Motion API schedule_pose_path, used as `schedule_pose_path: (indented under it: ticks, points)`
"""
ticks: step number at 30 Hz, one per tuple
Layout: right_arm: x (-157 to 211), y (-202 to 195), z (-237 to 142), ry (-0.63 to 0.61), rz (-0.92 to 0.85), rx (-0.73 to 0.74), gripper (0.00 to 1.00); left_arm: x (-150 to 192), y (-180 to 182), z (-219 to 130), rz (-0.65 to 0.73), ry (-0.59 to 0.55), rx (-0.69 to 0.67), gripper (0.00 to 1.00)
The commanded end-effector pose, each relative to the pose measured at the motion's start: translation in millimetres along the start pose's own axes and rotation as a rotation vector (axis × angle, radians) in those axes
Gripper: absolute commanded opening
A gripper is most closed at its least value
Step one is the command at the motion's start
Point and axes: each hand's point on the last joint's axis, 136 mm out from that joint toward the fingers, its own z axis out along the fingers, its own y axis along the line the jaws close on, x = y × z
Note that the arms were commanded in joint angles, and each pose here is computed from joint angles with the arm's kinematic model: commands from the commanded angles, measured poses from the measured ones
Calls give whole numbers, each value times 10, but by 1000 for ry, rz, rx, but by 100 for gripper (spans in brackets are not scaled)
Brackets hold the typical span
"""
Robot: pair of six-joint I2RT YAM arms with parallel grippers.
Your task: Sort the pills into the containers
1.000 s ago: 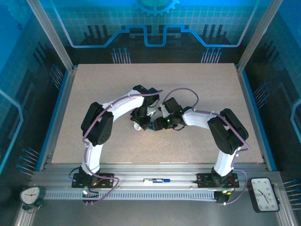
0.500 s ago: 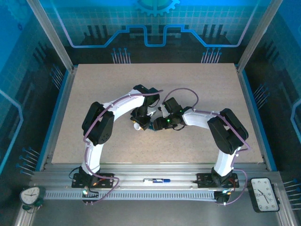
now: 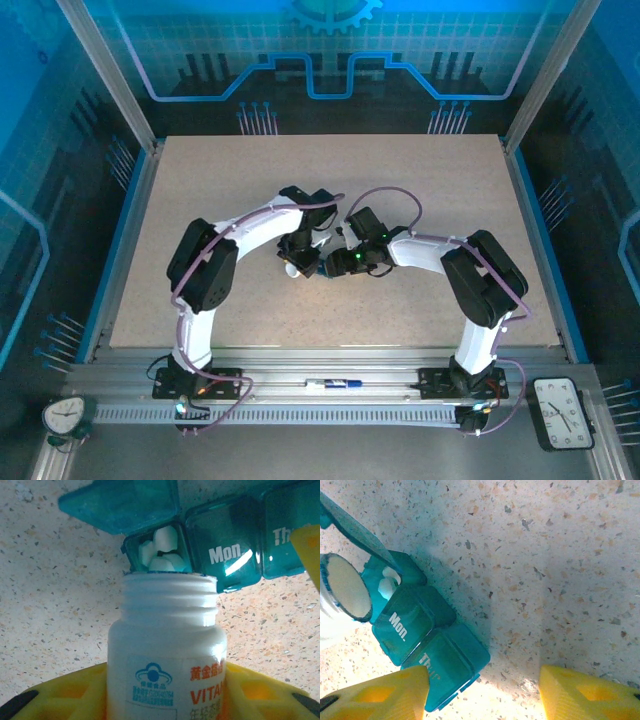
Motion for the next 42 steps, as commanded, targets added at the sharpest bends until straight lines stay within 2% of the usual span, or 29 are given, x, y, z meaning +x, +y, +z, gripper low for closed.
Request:
schedule_pose_path:
  ticks: [1, 15, 22, 29, 37, 42]
  points:
    - [100, -40, 126, 33, 9, 10, 61, -44, -14, -168, -29, -99, 6, 0]
    - [91, -66, 130, 32, 22, 16, 61, -50, -91, -282, -82, -328, 86, 0]
    - [30, -43, 73, 16, 28, 9, 61, -122, -172, -452, -83, -523, 146, 0]
    - [-146, 38, -88, -26, 32, -17, 61, -252, -147, -847, -79, -767, 149, 0]
    - [-445, 146, -463, -116, 49, -57, 62, -378, -78, -1454, -51, -1064, 111, 0]
    - [-601, 66, -729, -170, 77, -48, 62, -398, -57, -1744, -15, -1184, 79, 0]
